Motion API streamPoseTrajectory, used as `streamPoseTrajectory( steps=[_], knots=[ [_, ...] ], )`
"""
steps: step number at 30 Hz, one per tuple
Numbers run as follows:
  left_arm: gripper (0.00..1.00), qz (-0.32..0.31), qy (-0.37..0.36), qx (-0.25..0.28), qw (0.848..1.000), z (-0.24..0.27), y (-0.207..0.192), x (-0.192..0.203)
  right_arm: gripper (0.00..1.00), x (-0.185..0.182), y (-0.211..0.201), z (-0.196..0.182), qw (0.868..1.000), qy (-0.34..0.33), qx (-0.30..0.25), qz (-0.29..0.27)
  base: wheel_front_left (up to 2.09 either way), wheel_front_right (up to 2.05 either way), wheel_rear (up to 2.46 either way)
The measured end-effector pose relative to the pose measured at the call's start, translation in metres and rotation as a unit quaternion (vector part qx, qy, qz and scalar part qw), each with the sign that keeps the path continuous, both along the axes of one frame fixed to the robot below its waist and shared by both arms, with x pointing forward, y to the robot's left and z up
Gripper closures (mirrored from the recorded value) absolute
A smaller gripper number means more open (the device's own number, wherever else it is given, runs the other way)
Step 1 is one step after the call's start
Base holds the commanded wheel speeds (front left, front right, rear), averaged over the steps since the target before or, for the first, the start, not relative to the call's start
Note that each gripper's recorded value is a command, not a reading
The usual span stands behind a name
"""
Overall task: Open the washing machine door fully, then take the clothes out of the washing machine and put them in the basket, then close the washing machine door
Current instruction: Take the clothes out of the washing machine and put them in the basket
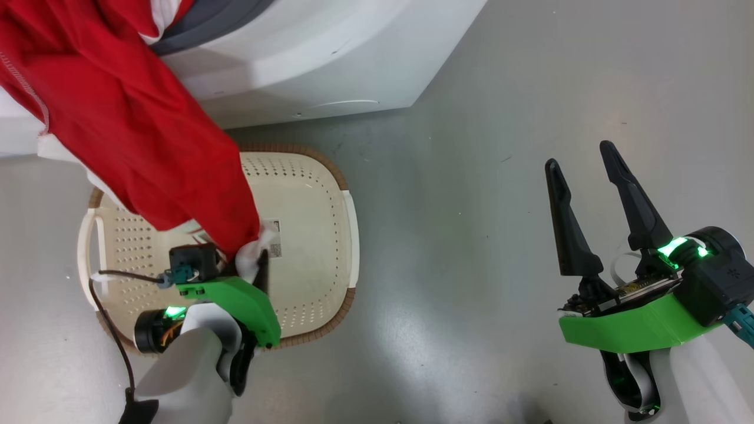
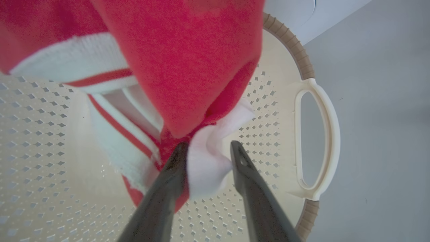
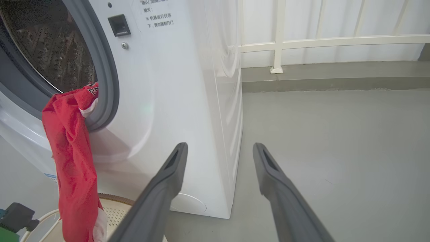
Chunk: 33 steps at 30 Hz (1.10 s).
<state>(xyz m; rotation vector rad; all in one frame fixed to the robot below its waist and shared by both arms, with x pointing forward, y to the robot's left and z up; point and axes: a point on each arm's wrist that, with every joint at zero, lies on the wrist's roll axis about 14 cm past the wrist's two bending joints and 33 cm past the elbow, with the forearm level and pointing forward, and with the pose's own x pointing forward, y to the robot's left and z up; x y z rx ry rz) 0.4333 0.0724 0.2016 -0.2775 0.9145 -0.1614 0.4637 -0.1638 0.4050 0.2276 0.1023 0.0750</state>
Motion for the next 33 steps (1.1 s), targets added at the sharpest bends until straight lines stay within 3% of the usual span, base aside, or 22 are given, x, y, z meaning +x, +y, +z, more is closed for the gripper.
streamPoseTrajectory(
  steps=[18,33],
  knots=[
    [0.0,0.043,-0.09,-0.001,0.995,0.044,0.012,0.056,0.0,0.002,0.006,0.01,1.0,-0.014,0.006,0.007,0.0,0.0,0.0],
    [0.0,0.081,-0.231,0.013,0.969,0.111,0.041,0.083,0.0,0.004,0.011,0.015,1.0,-0.021,0.01,0.013,0.0,0.0,0.0]
  ],
)
